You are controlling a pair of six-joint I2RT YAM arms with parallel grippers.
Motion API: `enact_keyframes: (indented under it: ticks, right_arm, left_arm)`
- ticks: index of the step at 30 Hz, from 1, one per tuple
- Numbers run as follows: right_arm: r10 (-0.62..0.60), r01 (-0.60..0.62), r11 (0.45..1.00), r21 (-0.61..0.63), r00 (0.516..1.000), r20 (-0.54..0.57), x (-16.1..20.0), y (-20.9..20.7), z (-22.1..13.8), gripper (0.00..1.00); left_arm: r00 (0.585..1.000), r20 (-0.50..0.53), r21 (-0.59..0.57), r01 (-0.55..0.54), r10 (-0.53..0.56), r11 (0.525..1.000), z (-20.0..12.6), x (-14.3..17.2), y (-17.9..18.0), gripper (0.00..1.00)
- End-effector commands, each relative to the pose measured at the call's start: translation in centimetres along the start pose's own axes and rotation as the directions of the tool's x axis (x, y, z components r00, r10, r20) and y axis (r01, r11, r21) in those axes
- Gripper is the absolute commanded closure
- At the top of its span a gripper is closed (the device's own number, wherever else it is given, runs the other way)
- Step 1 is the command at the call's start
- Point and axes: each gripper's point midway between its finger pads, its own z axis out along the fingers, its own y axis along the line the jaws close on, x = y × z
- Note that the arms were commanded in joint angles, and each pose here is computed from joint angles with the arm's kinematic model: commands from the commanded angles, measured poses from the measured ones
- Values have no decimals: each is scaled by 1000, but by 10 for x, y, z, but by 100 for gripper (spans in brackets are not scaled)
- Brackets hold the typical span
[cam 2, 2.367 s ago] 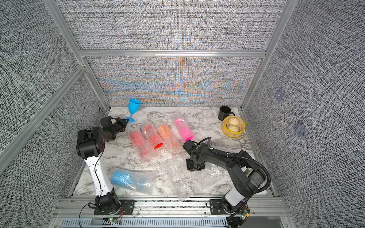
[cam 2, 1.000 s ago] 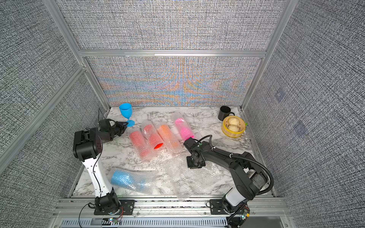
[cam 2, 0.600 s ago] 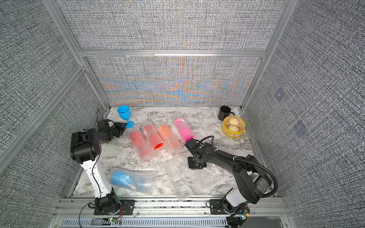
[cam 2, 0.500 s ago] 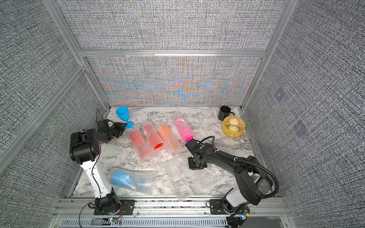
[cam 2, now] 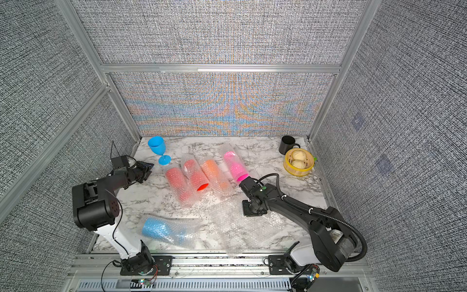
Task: Unpack wine glasses from bubble wrap
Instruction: Place the wine glass at the center of the board, then pick up the bubble wrap from the center of the board.
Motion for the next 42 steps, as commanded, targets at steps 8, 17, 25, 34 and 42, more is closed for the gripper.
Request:
enact_keyframes:
  ticks: [8, 17, 25, 34, 42]
  right_arm:
    - [-125, 135, 987, -90, 986, 109, -29, 28, -55, 43]
    - [-601, 655, 727, -208, 753, 268, -32, 166, -58, 25]
    - [-581, 646, 509, -569, 745, 328, 9, 235, -65, 21]
    - [-739, 825, 395, -405, 547, 394, -10, 270, -35, 22]
    - [-762, 799, 329, -504, 539, 358, -8, 310, -9, 26]
  left_arm:
    - [994, 108, -87, 9, 1, 996, -104, 52, -9, 55]
    - [965, 65, -123, -244, 253, 962, -172, 138, -17, 55]
    - [962, -13, -115, -273, 273, 955, -183, 163, -18, 55]
    - [954, -19, -80, -301, 300, 950, -186, 166, -31, 55]
    - [953, 4, -78, -301, 302, 950, -191, 162, -37, 55]
